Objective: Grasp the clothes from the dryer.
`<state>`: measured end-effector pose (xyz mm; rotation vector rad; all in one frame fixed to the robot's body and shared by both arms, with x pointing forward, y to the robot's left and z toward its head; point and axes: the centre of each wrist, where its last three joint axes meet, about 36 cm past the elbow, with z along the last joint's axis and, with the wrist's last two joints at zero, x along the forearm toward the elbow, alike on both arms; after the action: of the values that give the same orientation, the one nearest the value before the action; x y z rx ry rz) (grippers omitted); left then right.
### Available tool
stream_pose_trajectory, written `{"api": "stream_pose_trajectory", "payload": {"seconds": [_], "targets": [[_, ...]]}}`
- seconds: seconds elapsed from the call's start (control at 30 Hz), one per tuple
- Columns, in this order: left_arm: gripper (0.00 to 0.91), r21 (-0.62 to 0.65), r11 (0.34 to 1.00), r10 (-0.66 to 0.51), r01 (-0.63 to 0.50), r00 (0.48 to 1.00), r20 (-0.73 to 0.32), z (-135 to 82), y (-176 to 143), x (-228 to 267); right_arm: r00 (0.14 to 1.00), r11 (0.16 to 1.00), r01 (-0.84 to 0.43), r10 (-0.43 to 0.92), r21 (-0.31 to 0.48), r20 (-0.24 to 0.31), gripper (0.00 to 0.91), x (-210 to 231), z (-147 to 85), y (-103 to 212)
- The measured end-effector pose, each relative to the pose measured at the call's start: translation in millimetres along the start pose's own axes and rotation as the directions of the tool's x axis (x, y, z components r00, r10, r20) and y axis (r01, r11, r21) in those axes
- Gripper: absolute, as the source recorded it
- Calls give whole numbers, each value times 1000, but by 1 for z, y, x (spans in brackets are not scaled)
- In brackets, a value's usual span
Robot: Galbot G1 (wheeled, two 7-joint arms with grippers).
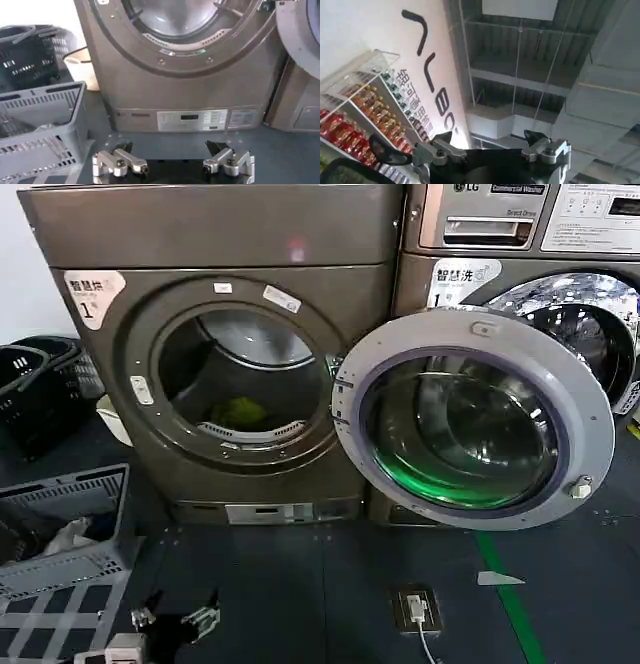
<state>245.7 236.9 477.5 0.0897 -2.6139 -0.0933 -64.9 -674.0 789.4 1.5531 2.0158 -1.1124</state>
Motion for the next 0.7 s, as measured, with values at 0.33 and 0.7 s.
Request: {"api": "stream_pose_trajectory", "payload": {"seconds": [0.33, 0.7], "targets": [[907, 1, 1000, 2, -2, 1000, 3, 0, -1, -1, 1000, 1000, 1, -1, 1, 9, 907, 0, -2, -3], [907, 2, 1000, 4, -4, 1000, 2, 1, -2, -3, 1000, 1000, -1, 1, 3, 9, 907, 1, -1, -4]]}}
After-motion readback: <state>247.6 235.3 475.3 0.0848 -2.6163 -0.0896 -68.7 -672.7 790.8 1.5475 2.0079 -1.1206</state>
